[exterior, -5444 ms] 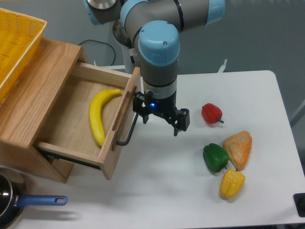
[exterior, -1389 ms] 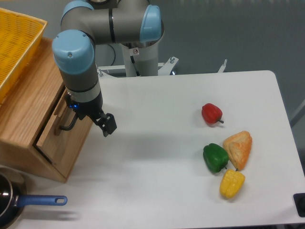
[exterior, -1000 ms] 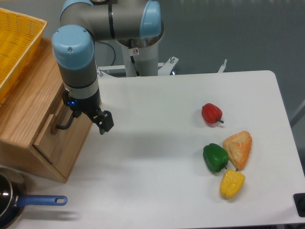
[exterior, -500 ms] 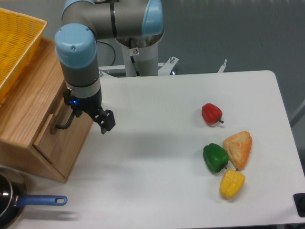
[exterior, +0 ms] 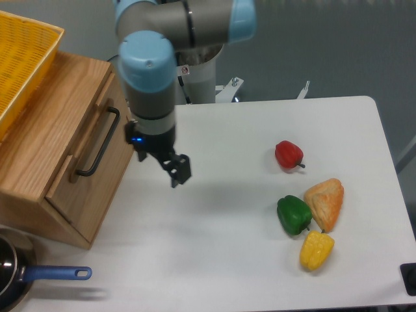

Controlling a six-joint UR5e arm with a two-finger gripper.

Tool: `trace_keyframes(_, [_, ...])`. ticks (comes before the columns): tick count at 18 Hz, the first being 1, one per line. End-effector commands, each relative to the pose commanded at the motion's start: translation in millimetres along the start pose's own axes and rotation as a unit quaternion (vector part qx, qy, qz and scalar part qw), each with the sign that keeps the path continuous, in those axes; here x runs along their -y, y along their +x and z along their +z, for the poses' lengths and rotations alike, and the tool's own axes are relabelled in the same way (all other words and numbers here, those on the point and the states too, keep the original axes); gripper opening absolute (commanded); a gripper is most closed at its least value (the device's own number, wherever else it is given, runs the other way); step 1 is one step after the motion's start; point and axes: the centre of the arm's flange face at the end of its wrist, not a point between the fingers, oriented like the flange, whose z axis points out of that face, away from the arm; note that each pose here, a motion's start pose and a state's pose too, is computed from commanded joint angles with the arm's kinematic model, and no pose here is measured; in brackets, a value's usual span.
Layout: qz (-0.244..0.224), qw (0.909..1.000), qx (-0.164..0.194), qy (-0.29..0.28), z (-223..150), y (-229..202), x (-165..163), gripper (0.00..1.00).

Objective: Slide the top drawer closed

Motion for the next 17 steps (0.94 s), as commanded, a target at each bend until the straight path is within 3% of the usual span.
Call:
trace_keyframes(5, [0.124, 0.9913, 0.009, -0.043, -1, -25, -42, 1.0])
trace_keyframes(9, [0.191, 0.9801, 0.028, -0.047, 0, -53, -74, 1.0])
trace_keyframes(13, [0.215, 0.9749, 0.025, -0.052, 15, -76, -107, 1.0])
trace_keyframes(17, [0.211, 0.9759, 0.022, -0.054, 16, -81, -123, 1.0])
